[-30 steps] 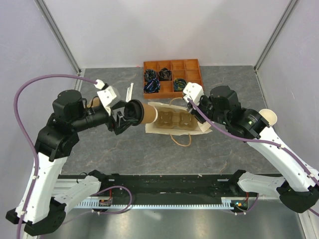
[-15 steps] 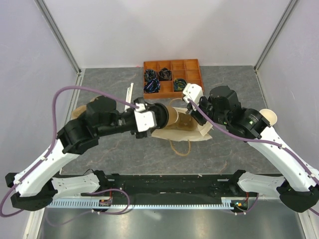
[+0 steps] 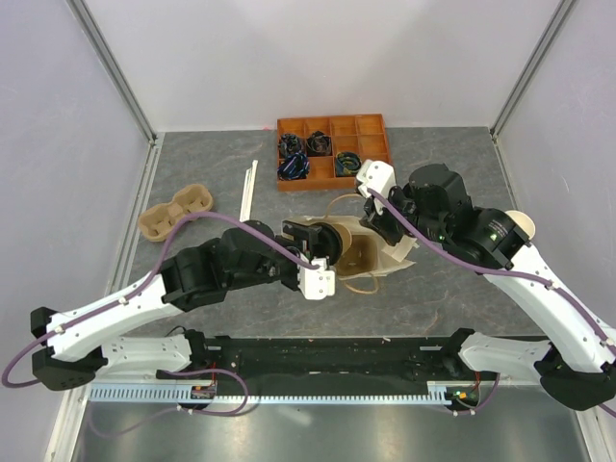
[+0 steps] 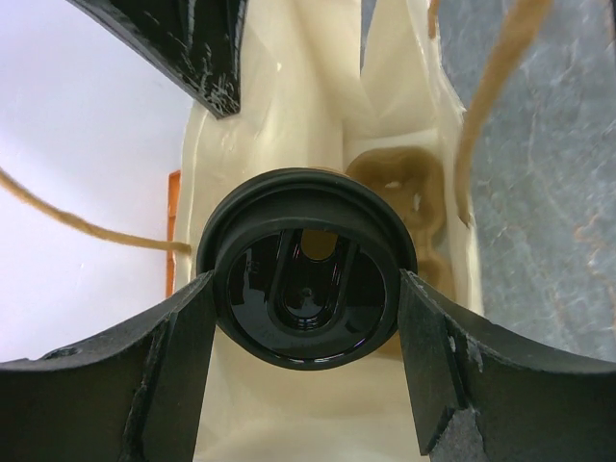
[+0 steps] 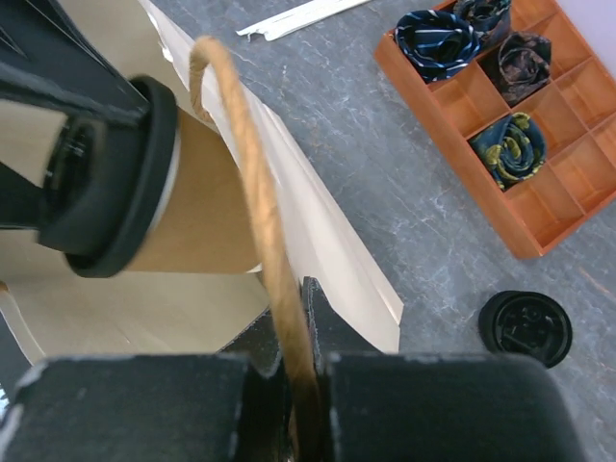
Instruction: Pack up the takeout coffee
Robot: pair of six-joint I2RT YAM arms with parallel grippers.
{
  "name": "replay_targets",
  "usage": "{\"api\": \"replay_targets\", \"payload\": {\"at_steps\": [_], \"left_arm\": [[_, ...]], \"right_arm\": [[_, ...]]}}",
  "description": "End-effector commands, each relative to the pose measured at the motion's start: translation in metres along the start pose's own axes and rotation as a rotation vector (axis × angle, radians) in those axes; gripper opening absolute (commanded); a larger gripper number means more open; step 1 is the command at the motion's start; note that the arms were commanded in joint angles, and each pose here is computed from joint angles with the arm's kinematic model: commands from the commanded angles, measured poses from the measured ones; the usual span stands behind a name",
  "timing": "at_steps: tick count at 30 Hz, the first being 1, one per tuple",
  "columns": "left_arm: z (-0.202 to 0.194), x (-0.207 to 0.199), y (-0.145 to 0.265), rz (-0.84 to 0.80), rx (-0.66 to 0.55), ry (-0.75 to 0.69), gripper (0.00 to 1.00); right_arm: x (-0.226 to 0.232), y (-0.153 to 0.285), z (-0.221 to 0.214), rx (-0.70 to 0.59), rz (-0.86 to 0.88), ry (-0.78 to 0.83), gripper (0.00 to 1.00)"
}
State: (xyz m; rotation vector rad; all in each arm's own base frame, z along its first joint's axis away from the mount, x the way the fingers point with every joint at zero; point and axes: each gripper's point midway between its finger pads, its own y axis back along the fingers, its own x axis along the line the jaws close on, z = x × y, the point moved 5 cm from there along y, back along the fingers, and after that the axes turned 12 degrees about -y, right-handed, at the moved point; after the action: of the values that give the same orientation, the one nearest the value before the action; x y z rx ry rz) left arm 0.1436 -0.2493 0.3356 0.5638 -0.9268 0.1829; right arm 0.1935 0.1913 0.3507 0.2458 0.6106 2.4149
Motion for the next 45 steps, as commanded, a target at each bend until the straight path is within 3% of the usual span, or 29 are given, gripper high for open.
{"api": "replay_targets", "payload": {"at_steps": [1, 7, 12, 20, 32, 45], "left_arm": [[-0.003, 0.004, -0.006, 0.05, 0.041, -0.088, 0.3], [0.002, -0.01, -0.004, -0.02, 0.003, -0.091, 0.3], [0.008, 0.001, 0.001, 0.017, 0.005, -0.04, 0.3], [-0.006, -0.008, -0.006, 0.01, 0.074, -0.049, 0.29], [-0.033, -0.049, -0.019, -0.051, 0.116, -0.112, 0.26], [-0.019, -0.06, -0.036, 0.03, 0.083, -0.278, 0.24]], "right_arm": [[0.01, 0.01, 0.009, -0.053, 0.035, -0.03, 0.0], [0.011, 0.017, 0.017, -0.097, 0.033, -0.01, 0.0], [0.013, 0.031, 0.03, -0.19, -0.008, 0.06, 0.0], [0.011, 0.035, 0.036, -0.245, -0.059, 0.129, 0.0], [0.023, 0.026, 0.018, -0.221, -0.004, 0.164, 0.0], [0.035, 0.021, 0.01, -0.209, 0.054, 0.108, 0.0]]}}
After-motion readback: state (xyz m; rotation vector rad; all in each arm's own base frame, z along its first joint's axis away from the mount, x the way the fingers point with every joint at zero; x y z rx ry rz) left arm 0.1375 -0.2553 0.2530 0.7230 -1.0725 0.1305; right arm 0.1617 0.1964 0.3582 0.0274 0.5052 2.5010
